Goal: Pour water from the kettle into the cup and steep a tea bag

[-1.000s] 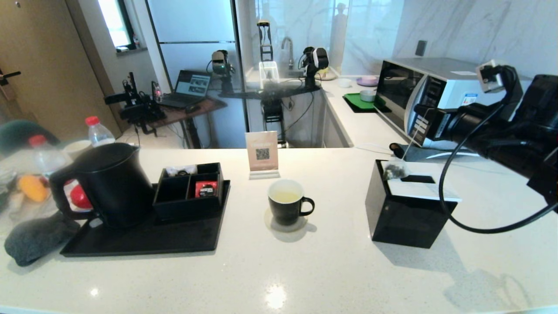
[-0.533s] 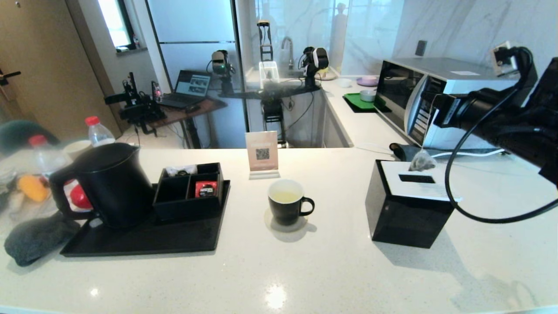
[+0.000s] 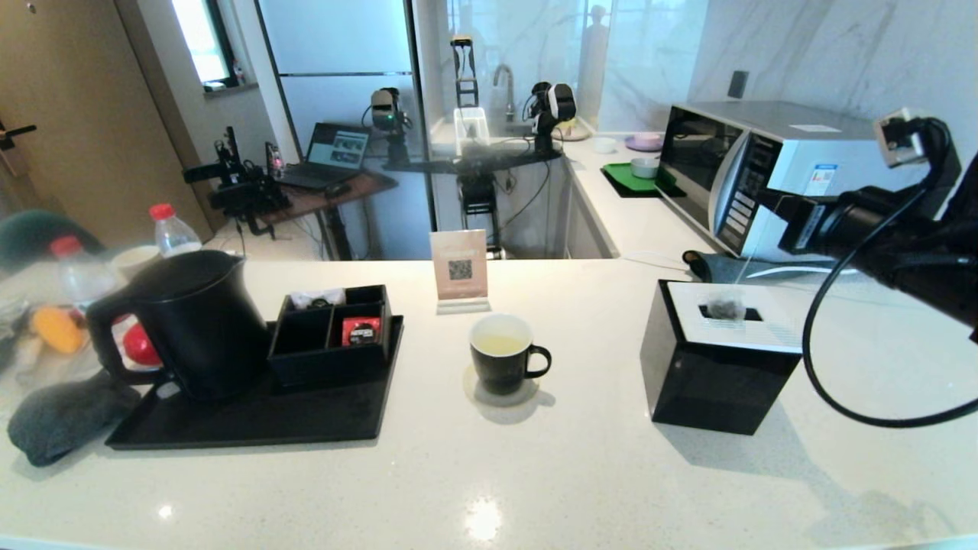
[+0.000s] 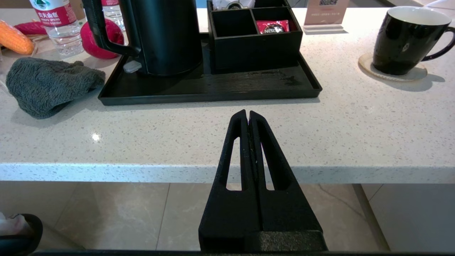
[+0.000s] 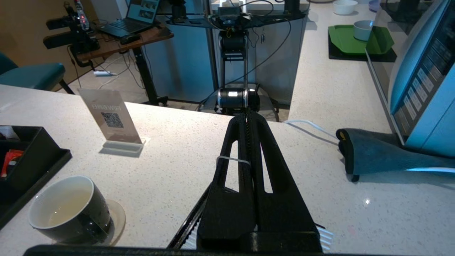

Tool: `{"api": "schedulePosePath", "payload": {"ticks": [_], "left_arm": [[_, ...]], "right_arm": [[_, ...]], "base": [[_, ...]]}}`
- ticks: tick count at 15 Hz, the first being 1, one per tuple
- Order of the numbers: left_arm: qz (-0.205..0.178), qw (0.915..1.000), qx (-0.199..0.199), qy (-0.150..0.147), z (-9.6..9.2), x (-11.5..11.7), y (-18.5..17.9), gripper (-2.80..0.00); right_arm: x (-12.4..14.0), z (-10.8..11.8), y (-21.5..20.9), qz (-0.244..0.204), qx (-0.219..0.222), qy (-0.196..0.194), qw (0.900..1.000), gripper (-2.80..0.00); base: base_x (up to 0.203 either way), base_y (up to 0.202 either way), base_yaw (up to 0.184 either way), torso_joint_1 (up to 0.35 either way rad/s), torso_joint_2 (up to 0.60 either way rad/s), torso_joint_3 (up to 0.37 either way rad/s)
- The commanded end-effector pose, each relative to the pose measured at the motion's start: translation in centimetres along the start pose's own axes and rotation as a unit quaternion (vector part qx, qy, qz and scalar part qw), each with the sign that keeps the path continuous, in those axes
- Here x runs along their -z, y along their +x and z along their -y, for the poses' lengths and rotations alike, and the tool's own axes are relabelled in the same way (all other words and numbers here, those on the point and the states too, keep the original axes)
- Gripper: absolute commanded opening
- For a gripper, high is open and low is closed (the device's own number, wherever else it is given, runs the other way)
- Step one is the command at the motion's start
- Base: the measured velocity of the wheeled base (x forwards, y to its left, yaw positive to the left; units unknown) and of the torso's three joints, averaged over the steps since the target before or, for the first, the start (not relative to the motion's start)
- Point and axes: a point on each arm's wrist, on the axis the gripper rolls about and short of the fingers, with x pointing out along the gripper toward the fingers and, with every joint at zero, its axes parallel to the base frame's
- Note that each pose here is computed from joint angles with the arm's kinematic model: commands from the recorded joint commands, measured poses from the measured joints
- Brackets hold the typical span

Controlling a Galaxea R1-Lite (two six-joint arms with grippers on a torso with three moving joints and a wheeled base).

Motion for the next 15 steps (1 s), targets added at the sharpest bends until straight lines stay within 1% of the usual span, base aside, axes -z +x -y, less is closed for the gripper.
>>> {"api": "schedulePosePath", "payload": {"ticks": [1, 5, 8, 11, 15], "left_arm": [[0.0, 1.0, 0.0, 0.0, 0.0, 0.0, 0.0, -2.8], [0.0, 1.0, 0.0, 0.0, 0.0, 0.0, 0.0, -2.8], [0.0, 1.0, 0.0, 0.0, 0.0, 0.0, 0.0, -2.8], [0.0, 1.0, 0.0, 0.0, 0.0, 0.0, 0.0, -2.8], [0.0, 1.0, 0.0, 0.0, 0.0, 0.0, 0.0, -2.8]], "right_arm": [[-0.1, 0.5, -0.2, 0.003, 0.007, 0.0, 1.0, -2.8], [0.3, 0.9, -0.2, -0.005, 0.015, 0.0, 1.0, -2.8], [1.6, 0.8, -0.6, -0.026, 0.015, 0.002, 1.0, -2.8], [2.5, 0.4, -0.8, -0.015, 0.006, 0.003, 1.0, -2.8], [3.5, -0.5, -0.8, -0.026, -0.01, 0.007, 1.0, -2.8]], "base": [[0.0, 0.0, 0.0, 0.0, 0.0, 0.0], [0.0, 0.0, 0.0, 0.0, 0.0, 0.0], [0.0, 0.0, 0.0, 0.0, 0.0, 0.0], [0.0, 0.0, 0.0, 0.0, 0.0, 0.0], [0.0, 0.0, 0.0, 0.0, 0.0, 0.0]]}}
